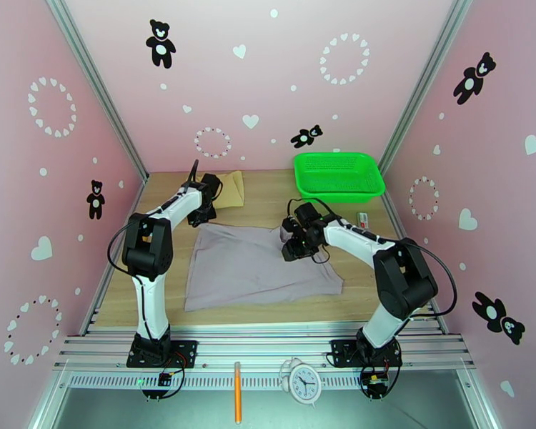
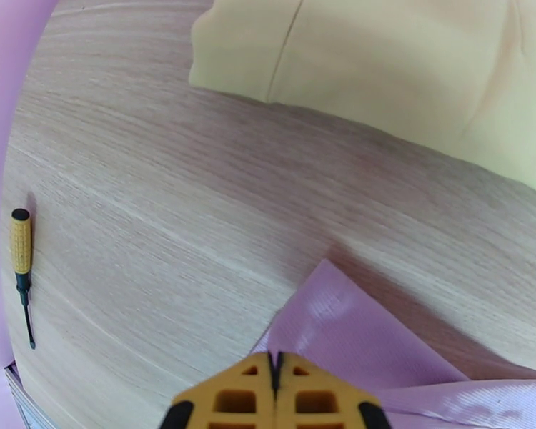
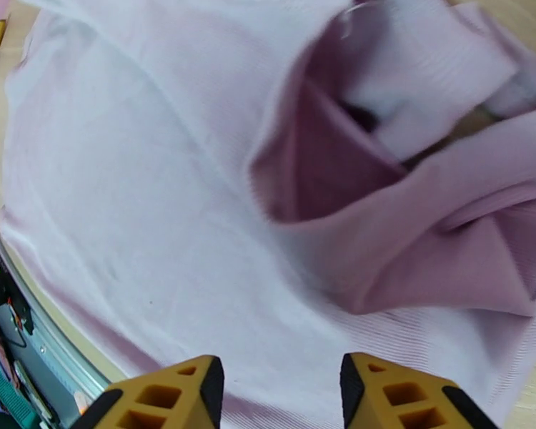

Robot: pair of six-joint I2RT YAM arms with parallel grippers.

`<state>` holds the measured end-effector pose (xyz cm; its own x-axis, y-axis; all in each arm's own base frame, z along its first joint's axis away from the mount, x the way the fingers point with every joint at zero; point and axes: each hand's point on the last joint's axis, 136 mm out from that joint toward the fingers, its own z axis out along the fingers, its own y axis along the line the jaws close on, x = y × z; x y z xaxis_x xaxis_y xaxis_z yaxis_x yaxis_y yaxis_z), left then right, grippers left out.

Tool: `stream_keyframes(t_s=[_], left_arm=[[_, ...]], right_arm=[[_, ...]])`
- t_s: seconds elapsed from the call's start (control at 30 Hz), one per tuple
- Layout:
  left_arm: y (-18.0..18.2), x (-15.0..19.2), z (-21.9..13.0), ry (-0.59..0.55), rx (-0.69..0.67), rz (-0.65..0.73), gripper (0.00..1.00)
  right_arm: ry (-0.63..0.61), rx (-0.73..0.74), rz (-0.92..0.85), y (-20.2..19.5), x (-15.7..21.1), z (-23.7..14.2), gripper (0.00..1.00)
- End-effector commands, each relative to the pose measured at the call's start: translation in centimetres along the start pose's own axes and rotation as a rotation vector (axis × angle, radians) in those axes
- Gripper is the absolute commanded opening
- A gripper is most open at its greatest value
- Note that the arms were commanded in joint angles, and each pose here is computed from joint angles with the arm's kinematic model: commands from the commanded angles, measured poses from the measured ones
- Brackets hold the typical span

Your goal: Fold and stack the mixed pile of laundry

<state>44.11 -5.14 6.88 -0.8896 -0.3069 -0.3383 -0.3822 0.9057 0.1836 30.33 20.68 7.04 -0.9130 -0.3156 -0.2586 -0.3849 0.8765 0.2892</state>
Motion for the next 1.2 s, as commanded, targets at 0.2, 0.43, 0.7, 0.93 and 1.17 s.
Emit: stream_keyframes(t_s=[0.2,0.43,0.7,0.93,1.17], left_arm=[[0.3,-0.7,-1.1,-0.035,0.020,-0.034,0.00],[0.3,-0.7,-1.3,-0.038,0.028,-0.037,0.00],[0.4,-0.7,-1.3,-0.040,0.025,-0.033,0.00],[0.3,-0.7,-1.2,-0.038,0.024,-0.032,0.00],[0.4,-0.6,-1.0,-0.034,0.016,-0.028,0.00]], right_arm=[[-0.139,0.162,0.164,-3.5,-6.3,-4.1,0.39],[-0.098,0.227,0.216,-5.9,-7.6,-0.4,0.39],[-0.099,0.337,0.244,-9.5,-8.6,1.3,0.37],[-0.103,0.360,0.240,-10.7,-9.5,1.5,0.36],[-0.083,0.313,0.259,-10.2,-9.0,2.4,0.34]])
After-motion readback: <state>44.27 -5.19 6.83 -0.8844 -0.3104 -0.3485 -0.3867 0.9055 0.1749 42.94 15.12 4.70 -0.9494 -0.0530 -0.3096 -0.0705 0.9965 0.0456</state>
